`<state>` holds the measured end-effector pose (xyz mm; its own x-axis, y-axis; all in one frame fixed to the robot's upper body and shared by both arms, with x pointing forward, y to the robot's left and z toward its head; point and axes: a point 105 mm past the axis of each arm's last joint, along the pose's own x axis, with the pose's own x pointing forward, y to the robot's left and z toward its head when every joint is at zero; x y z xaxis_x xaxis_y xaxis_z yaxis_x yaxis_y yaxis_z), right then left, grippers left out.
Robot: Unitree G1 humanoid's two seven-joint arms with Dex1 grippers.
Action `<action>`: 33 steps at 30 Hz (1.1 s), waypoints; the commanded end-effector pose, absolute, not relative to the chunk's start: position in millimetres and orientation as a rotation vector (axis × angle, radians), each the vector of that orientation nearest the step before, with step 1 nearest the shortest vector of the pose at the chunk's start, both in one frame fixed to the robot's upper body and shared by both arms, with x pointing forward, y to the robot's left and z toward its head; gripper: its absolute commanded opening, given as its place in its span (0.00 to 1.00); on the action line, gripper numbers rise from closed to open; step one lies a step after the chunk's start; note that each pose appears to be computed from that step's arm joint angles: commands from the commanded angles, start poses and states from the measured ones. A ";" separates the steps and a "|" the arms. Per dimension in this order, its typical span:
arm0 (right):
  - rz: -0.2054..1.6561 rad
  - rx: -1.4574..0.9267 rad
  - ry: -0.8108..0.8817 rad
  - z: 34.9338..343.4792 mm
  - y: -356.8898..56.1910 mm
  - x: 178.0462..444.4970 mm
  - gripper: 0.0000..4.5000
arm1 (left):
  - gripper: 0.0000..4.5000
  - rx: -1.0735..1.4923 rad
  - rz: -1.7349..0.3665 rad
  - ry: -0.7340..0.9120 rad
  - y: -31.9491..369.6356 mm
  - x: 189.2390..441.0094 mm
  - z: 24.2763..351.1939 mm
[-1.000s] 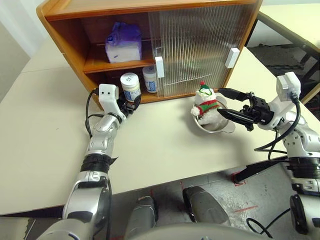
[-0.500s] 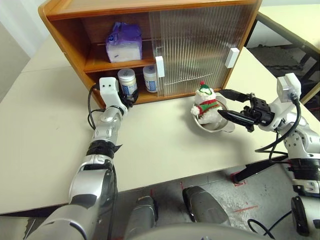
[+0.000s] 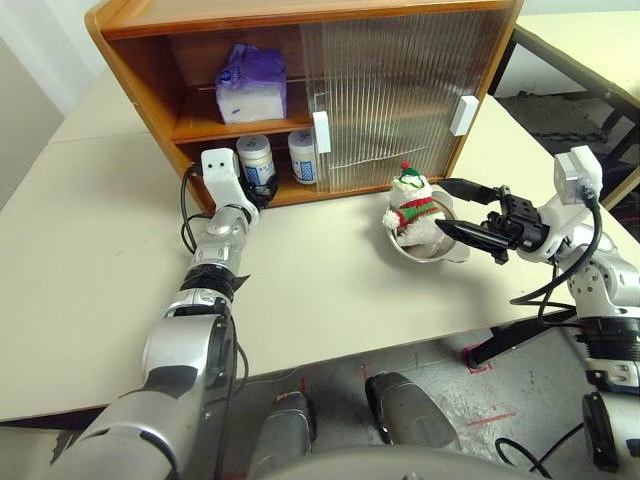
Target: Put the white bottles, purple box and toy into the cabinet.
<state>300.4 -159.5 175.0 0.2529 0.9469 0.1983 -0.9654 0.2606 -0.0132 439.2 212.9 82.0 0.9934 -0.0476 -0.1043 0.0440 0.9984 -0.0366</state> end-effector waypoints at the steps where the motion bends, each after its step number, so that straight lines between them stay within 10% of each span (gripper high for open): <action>1: 1.299 0.115 -0.174 175.5 -160.8 299.3 1.00 | 0.77 -0.031 -0.017 0.078 218.7 442.6 90.8; 4: 1.299 0.114 -0.174 175.7 -160.8 299.2 1.00 | 0.99 -0.027 -0.020 0.085 217.7 441.6 88.0; 28: 1.310 0.133 -0.186 173.0 -155.8 301.4 1.00 | 0.99 -0.011 -0.189 0.059 174.6 346.7 75.7; 33: 1.314 0.130 -0.187 174.0 -155.6 303.3 1.00 | 0.70 0.027 -0.473 -0.074 128.0 348.5 108.3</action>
